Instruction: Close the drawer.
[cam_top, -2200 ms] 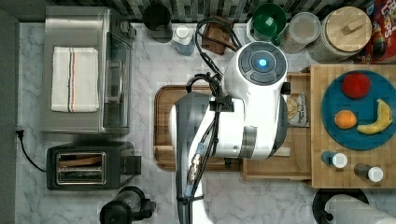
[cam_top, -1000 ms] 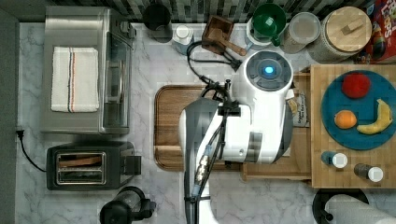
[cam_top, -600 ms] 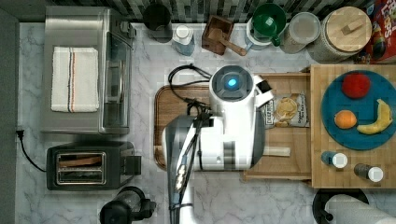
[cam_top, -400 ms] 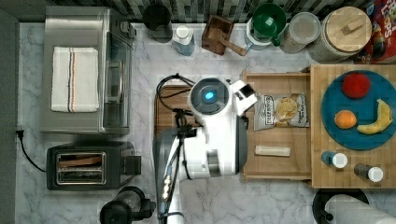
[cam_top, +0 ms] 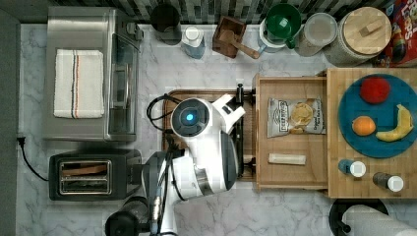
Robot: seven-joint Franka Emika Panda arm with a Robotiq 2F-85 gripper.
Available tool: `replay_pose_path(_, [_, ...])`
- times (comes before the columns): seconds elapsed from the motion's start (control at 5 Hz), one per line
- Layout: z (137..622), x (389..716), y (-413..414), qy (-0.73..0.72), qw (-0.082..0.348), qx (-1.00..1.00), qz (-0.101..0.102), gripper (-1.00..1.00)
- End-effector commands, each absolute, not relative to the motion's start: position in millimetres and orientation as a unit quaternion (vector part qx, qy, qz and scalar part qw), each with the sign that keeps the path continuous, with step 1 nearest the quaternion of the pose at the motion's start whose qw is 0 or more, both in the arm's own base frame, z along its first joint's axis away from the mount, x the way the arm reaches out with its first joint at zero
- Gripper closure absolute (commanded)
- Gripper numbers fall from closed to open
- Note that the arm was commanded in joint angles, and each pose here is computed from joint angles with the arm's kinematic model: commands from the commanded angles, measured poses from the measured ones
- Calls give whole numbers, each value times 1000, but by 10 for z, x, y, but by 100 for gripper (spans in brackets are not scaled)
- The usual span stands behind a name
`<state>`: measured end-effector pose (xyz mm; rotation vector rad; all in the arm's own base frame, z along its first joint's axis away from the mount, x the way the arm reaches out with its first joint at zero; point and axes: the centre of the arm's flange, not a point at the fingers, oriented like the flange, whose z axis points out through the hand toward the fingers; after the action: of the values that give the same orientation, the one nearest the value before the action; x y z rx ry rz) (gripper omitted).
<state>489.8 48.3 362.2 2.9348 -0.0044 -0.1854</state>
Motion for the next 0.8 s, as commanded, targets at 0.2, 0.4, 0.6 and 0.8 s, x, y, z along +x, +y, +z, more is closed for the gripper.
replay_pose_path(0.2, [3333,5012,632,60,98,993,-1,100])
replay_pose_path(0.4, [3115,4988,572,67,91,994,10,100])
replay_pose_path(0.6, [2939,4971,481,67,75,995,18,100])
replay_pose_path(0.8, [2848,5010,315,66,54,996,2,100])
